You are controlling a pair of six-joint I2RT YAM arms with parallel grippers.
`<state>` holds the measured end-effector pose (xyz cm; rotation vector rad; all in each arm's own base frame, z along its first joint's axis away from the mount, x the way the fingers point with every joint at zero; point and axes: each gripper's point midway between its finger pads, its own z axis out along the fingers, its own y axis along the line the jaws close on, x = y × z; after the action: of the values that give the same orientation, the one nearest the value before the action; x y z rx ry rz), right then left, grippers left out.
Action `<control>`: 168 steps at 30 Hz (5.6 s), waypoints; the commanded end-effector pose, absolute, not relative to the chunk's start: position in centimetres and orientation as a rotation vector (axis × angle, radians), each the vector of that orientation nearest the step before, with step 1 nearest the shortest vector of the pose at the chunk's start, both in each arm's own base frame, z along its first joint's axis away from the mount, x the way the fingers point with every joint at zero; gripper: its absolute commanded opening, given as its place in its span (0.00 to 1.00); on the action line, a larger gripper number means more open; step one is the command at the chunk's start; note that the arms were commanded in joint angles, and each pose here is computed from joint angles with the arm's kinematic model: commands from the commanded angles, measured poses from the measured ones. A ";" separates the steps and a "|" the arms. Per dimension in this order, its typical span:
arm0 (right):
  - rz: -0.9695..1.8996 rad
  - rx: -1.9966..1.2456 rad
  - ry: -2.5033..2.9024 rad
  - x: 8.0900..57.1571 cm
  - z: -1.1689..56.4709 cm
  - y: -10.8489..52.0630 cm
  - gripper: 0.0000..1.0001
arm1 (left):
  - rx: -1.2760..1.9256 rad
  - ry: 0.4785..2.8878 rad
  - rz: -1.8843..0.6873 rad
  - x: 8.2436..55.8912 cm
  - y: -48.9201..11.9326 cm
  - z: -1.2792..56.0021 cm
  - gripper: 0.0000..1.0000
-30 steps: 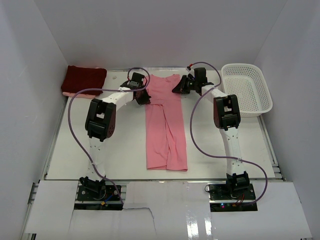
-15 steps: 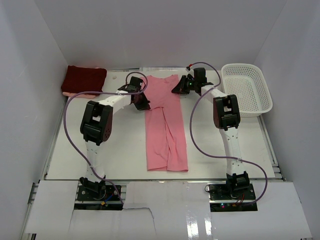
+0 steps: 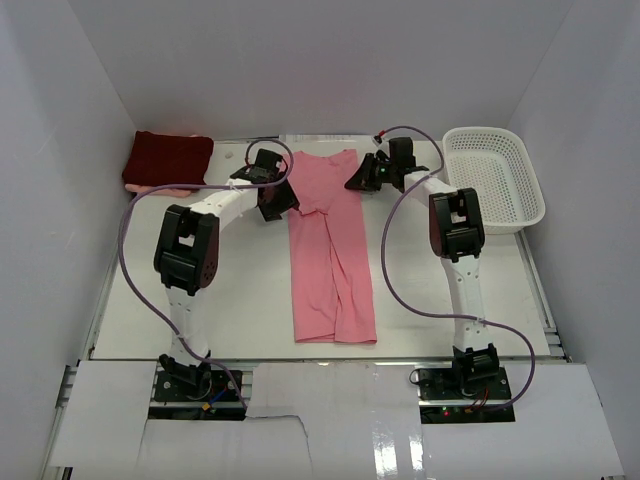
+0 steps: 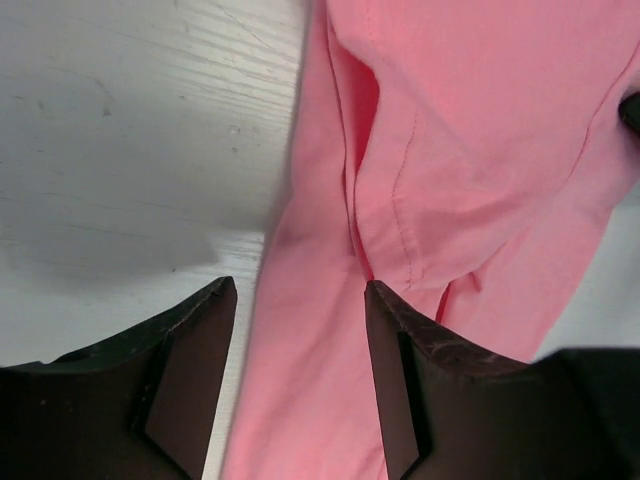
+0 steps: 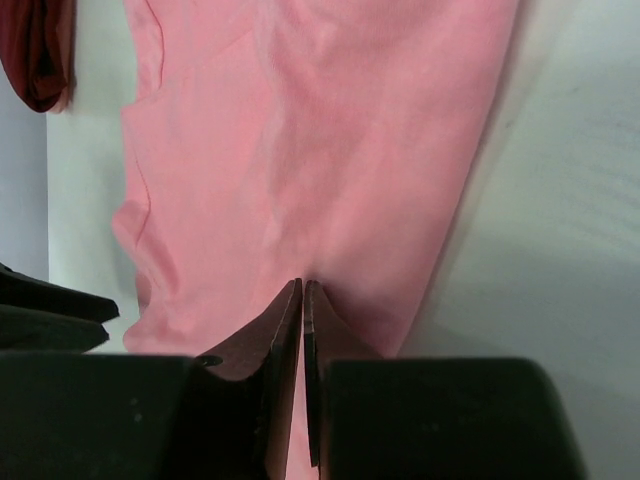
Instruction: Fold and stack the t-shirts
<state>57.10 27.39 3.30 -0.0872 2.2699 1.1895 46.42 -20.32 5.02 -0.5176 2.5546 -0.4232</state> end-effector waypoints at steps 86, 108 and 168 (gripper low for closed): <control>1.070 -0.295 2.678 22.3 2.1 22.1 0.57 | 0.050 2.679 -0.708 19.6 -25.7 6.0 0.56; 1.067 -0.095 2.744 13.4 4.3 18.3 0.54 | -0.213 2.772 -0.678 15.2 -21.9 5.7 0.60; 1.159 0.084 2.761 11.0 0.2 18.2 0.08 | -0.397 2.918 -0.762 10.7 -22.8 -0.8 0.31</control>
<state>11.27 19.20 1.51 0.0702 2.7284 1.2524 12.05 -25.69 1.95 -0.3684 2.8384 -0.9749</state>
